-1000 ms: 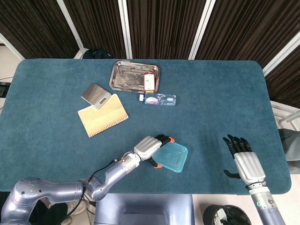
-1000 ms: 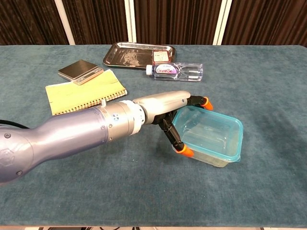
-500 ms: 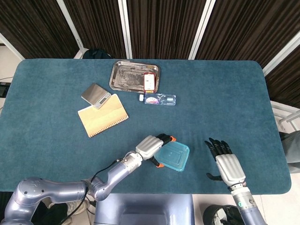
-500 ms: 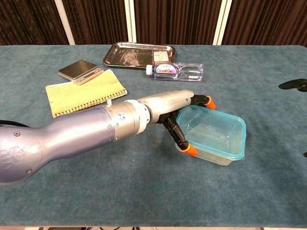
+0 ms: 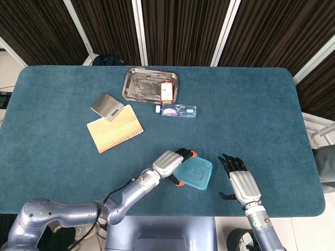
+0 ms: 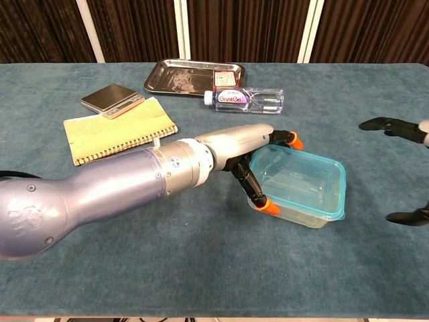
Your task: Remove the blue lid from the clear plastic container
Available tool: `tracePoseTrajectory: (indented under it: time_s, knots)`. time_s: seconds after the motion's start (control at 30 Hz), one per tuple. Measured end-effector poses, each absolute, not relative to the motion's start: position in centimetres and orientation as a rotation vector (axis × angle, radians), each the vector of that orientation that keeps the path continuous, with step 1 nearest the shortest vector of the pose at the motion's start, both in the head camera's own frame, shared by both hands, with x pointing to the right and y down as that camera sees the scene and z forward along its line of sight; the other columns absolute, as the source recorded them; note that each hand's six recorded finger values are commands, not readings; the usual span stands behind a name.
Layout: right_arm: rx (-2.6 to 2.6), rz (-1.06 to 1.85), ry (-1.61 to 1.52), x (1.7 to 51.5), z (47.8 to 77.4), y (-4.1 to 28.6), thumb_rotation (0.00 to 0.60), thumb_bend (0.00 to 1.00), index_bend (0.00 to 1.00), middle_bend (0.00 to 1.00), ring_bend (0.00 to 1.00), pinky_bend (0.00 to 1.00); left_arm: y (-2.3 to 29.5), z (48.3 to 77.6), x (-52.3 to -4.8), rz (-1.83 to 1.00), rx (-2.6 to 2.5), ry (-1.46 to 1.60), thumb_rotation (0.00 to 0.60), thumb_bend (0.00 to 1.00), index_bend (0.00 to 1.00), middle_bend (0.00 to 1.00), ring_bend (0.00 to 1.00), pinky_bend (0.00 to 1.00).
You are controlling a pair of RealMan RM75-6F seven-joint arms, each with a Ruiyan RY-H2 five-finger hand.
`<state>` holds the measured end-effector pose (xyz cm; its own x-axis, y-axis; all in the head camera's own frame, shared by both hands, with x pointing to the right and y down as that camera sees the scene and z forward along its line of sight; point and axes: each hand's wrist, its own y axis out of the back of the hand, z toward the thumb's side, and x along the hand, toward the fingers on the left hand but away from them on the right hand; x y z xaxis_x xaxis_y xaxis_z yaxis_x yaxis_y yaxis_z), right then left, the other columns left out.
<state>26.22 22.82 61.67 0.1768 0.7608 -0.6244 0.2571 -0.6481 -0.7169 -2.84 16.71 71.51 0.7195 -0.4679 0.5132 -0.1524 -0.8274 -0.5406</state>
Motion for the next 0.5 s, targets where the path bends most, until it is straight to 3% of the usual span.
tracePoseTrajectory:
  time_s: [0.5]
  knots:
    - [-2.041,1.516,-0.951,23.9,62.5,23.3,0.600,0.24,0.00,0.00,0.00,0.00,16.3,71.2,-2.8,-0.928,-2.475,0.474,0.600,0.15,0.27,0.29,0.24,0.42]
